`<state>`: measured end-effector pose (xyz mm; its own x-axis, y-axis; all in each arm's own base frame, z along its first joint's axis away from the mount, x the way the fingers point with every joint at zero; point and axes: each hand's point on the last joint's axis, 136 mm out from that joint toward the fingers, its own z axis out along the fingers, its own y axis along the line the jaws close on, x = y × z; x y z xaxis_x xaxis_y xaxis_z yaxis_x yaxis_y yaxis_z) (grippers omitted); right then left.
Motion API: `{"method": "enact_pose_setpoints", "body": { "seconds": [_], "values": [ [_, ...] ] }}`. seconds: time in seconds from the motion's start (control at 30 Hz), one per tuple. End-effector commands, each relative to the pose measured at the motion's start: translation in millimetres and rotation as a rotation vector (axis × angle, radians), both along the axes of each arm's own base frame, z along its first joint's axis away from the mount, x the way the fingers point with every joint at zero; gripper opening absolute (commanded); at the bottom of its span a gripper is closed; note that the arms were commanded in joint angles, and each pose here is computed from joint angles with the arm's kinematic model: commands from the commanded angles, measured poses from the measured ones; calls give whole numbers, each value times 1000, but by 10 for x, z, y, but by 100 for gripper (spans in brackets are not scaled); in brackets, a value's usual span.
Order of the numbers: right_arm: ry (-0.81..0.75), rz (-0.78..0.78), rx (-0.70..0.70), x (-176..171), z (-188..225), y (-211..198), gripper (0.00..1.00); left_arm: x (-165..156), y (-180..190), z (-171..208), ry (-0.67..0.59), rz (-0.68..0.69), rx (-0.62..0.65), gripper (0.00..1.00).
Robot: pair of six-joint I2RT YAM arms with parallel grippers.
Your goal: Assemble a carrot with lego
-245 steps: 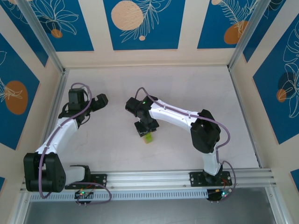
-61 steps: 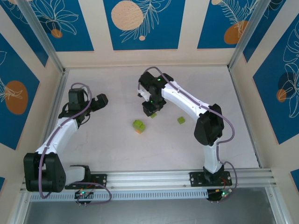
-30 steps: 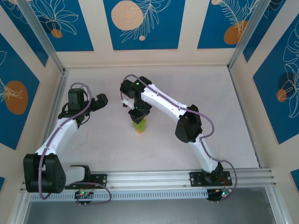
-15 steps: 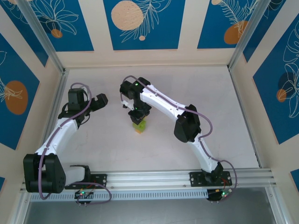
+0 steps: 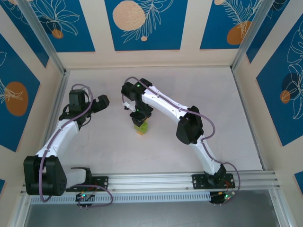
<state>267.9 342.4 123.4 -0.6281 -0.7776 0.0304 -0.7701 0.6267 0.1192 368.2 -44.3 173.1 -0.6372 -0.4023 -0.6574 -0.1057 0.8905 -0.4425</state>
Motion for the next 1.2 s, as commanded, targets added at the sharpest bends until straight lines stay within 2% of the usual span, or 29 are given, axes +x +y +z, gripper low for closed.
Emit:
{"method": "enact_pose_setpoints", "body": {
  "seconds": [0.0,0.8,1.17],
  "values": [
    [62,28,-15,-127,-82,-2,34,19,37,105,-34,2,7,97],
    [81,40,-40,-197,-197,24,34,25,40,101,-32,3,8,97],
    [105,-18,-55,-214,-203,38,34,25,38,95,-31,3,8,97]
  ]
}}
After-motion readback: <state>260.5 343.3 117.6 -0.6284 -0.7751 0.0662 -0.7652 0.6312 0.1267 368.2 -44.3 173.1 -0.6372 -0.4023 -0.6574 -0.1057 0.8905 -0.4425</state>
